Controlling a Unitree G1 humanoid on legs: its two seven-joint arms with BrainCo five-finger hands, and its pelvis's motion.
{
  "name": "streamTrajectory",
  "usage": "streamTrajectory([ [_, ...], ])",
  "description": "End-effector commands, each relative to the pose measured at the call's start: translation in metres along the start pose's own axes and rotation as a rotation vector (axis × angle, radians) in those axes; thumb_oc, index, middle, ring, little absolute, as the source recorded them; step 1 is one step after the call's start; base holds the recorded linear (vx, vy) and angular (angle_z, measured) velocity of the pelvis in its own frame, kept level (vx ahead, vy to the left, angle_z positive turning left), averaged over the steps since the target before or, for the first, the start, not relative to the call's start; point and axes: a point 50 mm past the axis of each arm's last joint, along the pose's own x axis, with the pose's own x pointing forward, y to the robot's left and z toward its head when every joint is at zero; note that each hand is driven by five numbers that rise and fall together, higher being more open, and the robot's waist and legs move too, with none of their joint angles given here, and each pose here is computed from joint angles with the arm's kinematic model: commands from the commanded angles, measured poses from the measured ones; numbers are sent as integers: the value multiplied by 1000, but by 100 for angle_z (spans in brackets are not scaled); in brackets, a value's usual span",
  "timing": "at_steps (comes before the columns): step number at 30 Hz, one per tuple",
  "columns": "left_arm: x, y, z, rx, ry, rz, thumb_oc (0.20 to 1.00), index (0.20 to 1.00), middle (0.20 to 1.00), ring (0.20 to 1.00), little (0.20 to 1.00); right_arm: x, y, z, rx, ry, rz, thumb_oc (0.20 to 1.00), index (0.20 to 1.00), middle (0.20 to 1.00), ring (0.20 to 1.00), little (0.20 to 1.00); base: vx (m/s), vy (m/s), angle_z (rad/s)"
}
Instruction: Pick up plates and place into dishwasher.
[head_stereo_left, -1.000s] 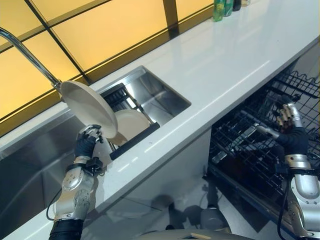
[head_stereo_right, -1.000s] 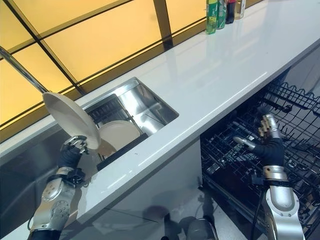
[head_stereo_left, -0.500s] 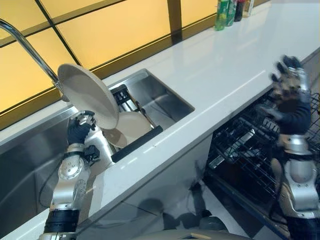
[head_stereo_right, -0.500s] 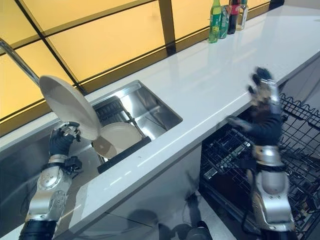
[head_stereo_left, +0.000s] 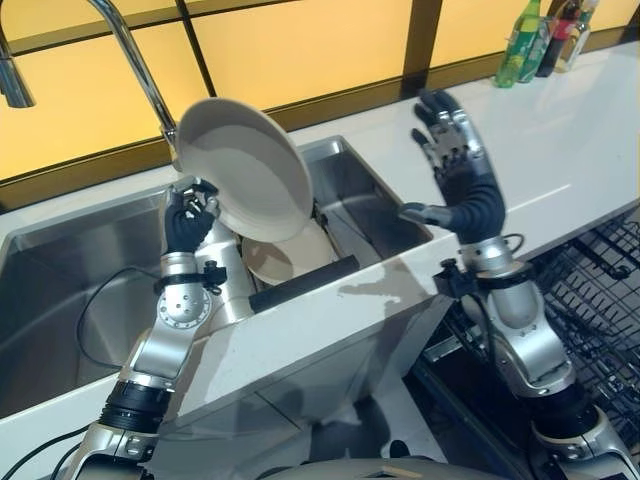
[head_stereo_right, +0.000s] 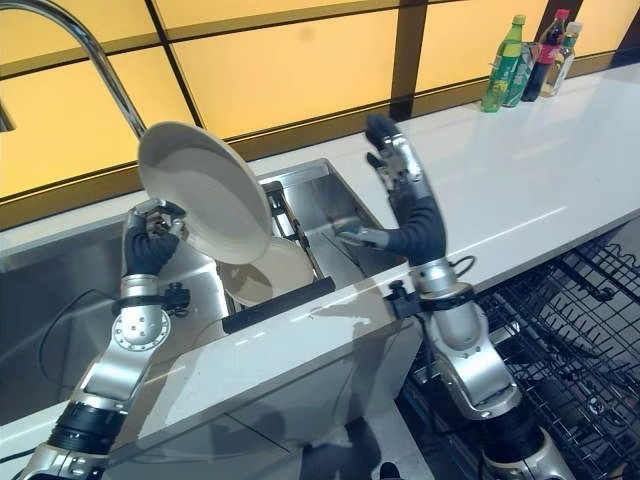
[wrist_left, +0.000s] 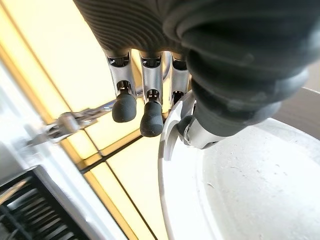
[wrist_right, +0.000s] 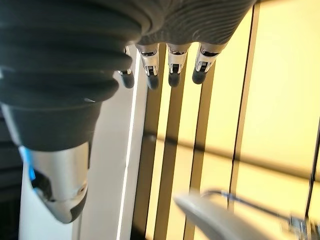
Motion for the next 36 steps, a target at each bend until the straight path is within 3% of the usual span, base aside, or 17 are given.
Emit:
streamTrajectory([
  [1,25,6,49,75,-304,99,200,200,200,200,200,16,6,19,61,-115,-29,1000,1000,1000,1000,1000,-41,-37,4],
  [14,6,-16,78,106,-522,138,200,200,200,200,200,25,40,4,231,26,35,1000,1000,1000,1000,1000,-25,-12,3],
  [26,2,-20,80,135,-568,144,200,200,200,200,200,24,57,-12,285,214,169,1000,1000,1000,1000,1000,-7,2,3],
  [31,4,-21,82,135,-581,135,200,200,200,200,200,15,71,-41,248,439,283,1000,1000,1000,1000,1000,0,0,2],
  [32,4,-20,82,135,-582,134,200,200,200,200,200,14,71,-44,247,455,292,859,859,859,859,859,0,0,0],
  [33,4,-20,82,133,-581,133,200,200,200,200,200,12,71,-46,249,473,299,617,617,617,617,617,0,0,0],
  [34,5,-20,81,130,-581,128,200,200,200,200,200,11,70,-48,249,471,308,200,200,200,200,200,2,-13,3],
  [36,5,-20,81,130,-581,122,200,200,200,200,200,11,69,-48,239,466,318,200,200,200,200,200,1,-12,7],
])
